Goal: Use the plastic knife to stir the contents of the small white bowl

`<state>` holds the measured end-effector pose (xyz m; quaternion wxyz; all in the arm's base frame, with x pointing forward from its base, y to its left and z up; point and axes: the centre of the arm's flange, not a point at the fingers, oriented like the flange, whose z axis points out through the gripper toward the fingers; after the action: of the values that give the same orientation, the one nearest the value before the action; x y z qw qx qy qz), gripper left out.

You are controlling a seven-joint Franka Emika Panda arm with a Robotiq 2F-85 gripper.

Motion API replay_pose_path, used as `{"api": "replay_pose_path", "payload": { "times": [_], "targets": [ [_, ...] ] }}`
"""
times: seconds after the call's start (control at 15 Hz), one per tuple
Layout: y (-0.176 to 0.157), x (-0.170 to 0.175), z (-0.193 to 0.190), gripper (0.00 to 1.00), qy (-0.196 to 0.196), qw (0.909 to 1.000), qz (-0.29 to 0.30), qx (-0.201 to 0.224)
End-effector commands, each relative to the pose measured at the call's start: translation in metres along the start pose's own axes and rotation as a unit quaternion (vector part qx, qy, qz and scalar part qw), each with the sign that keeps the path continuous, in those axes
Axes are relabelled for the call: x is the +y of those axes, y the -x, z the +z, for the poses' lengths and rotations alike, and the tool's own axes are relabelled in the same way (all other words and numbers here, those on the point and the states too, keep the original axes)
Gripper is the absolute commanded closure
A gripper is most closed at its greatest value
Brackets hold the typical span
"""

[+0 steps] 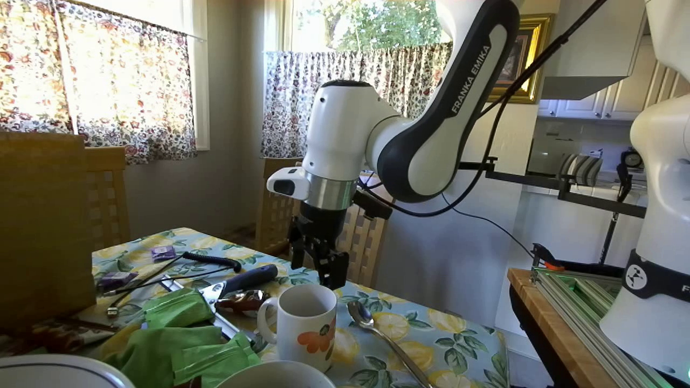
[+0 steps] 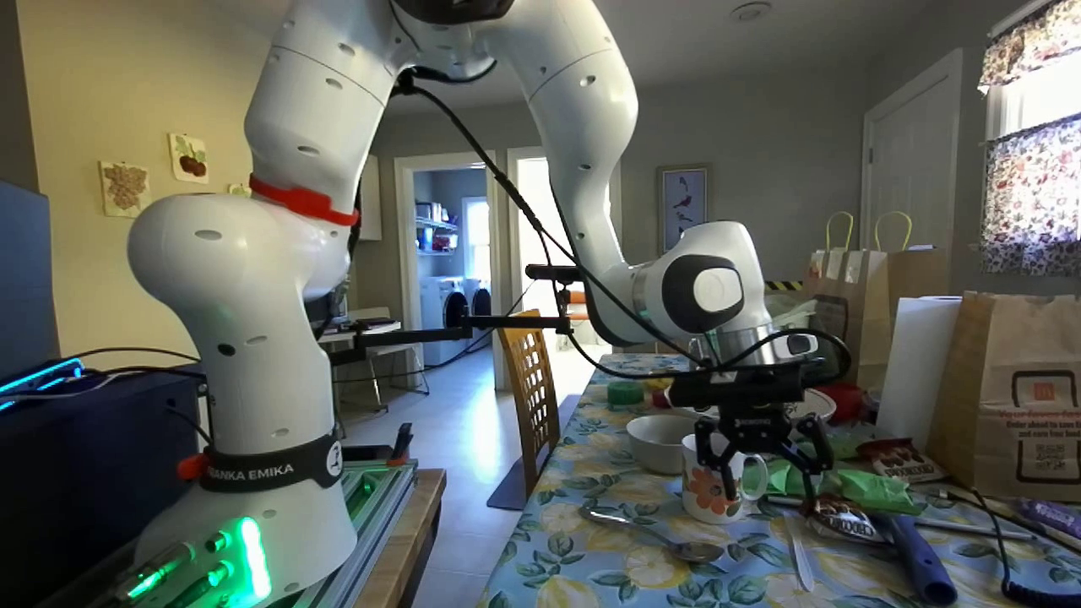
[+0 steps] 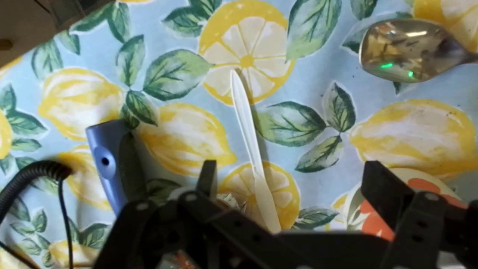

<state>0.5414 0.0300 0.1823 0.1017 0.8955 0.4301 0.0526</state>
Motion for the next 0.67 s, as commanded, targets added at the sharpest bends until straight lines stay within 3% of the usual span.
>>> {"api": "replay_pose_path", "payload": {
  "times": [0.0,0.6],
  "targets": [
    [-0.007,0.018,0.013,0.0,0.015,0.9997,-0.015,0.012],
    [-0.015,0.035,0.032,0.0,0.013,0.9994,-0.03,0.006]
  ]
}}
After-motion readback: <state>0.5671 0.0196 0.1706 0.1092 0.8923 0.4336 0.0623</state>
